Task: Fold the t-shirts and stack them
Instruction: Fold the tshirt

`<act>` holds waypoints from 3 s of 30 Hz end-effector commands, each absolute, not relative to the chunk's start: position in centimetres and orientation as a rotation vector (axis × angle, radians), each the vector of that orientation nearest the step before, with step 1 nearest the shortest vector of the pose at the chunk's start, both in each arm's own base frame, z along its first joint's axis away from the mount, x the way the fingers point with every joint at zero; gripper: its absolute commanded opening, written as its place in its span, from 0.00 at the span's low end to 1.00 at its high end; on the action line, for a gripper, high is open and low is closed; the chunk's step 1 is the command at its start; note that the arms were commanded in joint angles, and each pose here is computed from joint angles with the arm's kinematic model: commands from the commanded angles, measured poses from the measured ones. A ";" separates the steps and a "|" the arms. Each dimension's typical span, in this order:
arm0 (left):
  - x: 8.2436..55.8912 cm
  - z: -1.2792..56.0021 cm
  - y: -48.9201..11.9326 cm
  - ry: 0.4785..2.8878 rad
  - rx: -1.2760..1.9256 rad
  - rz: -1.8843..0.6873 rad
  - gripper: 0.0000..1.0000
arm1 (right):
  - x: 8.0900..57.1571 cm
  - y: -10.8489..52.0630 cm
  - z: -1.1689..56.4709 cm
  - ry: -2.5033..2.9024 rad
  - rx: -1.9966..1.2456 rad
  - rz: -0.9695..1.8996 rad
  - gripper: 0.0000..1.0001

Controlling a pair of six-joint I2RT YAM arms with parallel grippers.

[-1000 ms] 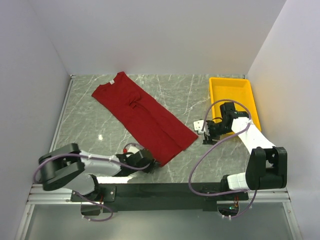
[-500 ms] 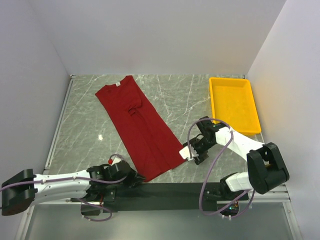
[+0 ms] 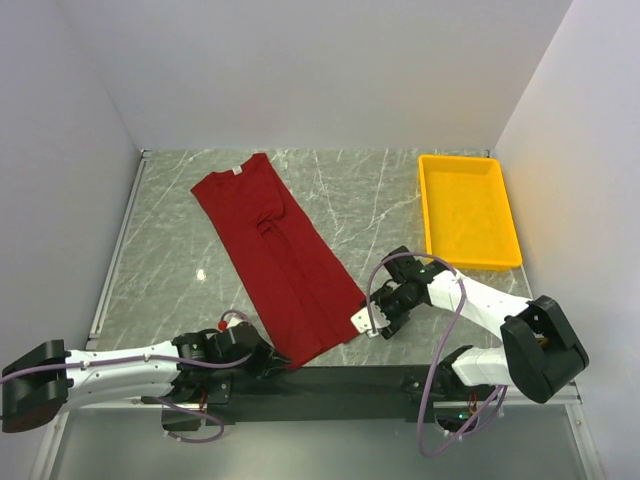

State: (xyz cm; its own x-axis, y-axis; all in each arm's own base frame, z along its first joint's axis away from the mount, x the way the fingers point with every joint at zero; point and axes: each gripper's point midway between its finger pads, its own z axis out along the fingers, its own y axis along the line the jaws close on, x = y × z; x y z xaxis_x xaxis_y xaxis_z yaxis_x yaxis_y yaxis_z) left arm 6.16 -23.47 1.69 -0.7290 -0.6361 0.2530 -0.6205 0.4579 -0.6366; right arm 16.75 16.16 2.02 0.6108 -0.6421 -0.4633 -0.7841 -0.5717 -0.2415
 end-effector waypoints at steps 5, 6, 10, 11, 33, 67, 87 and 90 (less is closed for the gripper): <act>5.7 1.9 -24.1 2.693 -1.231 -1.159 0.00 | 17.2 16.2 1.2 1.115 -2.447 0.386 0.56; 5.6 1.9 -24.1 2.695 -1.230 -1.159 0.00 | 17.1 16.2 1.1 1.113 -2.456 0.387 0.55; 5.7 2.2 -24.2 2.689 -1.231 -1.170 0.00 | 16.8 16.4 0.4 1.076 -2.505 0.358 0.52; 5.7 1.9 -24.0 2.690 -1.238 -1.159 0.00 | 16.8 16.4 0.3 1.078 -2.509 0.351 0.52; 7.6 7.8 -24.3 2.505 -1.312 -1.350 0.00 | 17.3 19.3 8.8 1.256 -2.384 0.550 0.00; 26.2 15.8 -16.4 1.924 -1.471 -1.182 0.00 | 34.7 29.1 13.9 1.606 -1.919 0.773 0.00; 32.0 12.4 -10.5 1.942 -1.479 -1.078 0.01 | 44.0 33.2 11.7 1.807 -1.631 0.657 0.00; 33.0 11.9 -10.5 1.979 -1.455 -1.076 0.00 | 44.4 33.8 11.3 1.797 -1.624 0.661 0.00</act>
